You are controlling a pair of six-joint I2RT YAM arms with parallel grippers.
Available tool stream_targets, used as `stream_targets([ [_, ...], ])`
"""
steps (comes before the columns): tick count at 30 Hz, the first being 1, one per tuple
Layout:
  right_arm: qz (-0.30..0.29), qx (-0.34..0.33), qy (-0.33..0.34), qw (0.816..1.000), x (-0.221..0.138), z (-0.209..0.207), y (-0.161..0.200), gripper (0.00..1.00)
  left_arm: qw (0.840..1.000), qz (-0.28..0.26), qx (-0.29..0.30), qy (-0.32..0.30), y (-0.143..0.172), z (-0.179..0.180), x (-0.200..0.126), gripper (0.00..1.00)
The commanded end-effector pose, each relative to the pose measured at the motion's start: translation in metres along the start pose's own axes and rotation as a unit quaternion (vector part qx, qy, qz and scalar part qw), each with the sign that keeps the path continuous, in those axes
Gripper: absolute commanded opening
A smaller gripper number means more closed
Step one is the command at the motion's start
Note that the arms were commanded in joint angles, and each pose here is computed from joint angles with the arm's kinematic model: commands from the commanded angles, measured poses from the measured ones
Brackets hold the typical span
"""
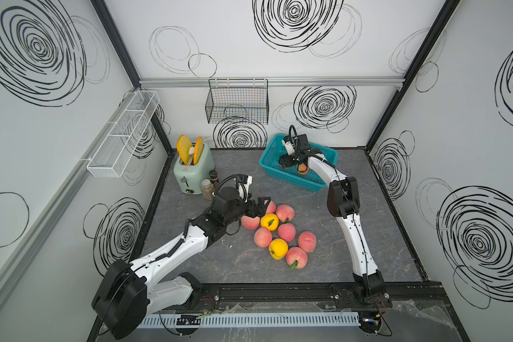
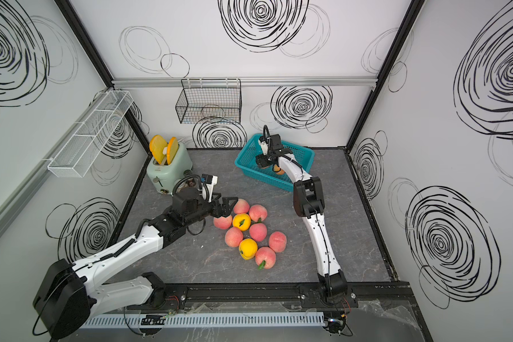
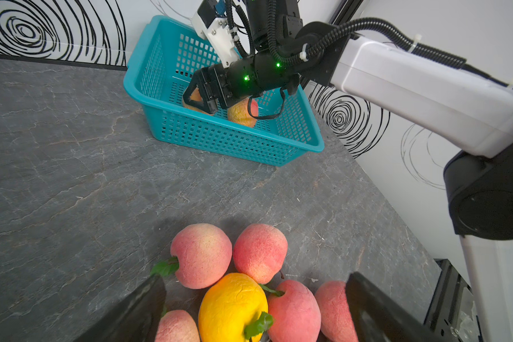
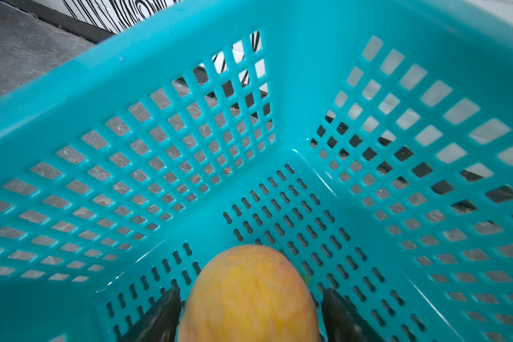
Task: Put the peaches into the basket
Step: Place the peach in the basket.
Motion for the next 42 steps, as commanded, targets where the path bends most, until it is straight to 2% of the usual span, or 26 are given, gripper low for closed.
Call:
stream_targets([
  [1,-0.035,-0.025,0.007,0.999,-0.037,0.008,-0.038,0.80,1.000,-0.024,0.003,0.000,-0.011,0.000,-0.008,0.98],
  [9,-0.083,-0.045,0.008,0.996,-0.087,0.029,-0.077,0.83,0.999,-0.016,-0.004,-0.034,-0.003,0.017,-0.012,0.98],
  [16,-0.093,-0.047,0.001,0.995,-0.127,0.049,-0.080,0.88,0.997,0.012,-0.018,-0.073,0.008,0.039,-0.013,0.98],
  [22,-0.105,-0.038,-0.010,0.994,-0.162,0.071,-0.051,0.92,0.996,0.026,-0.020,-0.079,0.015,0.041,-0.019,0.98],
  [29,-0.106,-0.024,-0.031,0.994,-0.206,0.095,0.001,0.95,0.994,0.045,-0.023,-0.100,0.026,0.048,-0.027,0.98],
  [34,-0.094,-0.042,-0.034,0.994,-0.229,0.123,0.034,0.97,0.993,0.060,-0.037,-0.100,0.040,0.053,-0.028,0.98],
  [42,-0.084,-0.069,-0.075,0.991,-0.255,0.175,0.074,0.99,0.990,0.077,-0.058,-0.099,0.062,0.062,-0.024,0.98],
])
Point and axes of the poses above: each gripper's point midway between its finger pads, its own x axis out along the fingers, its own z axis along the line the jaws close on, y = z × x, the point moved 2 cm from there along -x, back along the fingers, and after that the axes turned 2 degrees about -x, right-handed, at the moved point
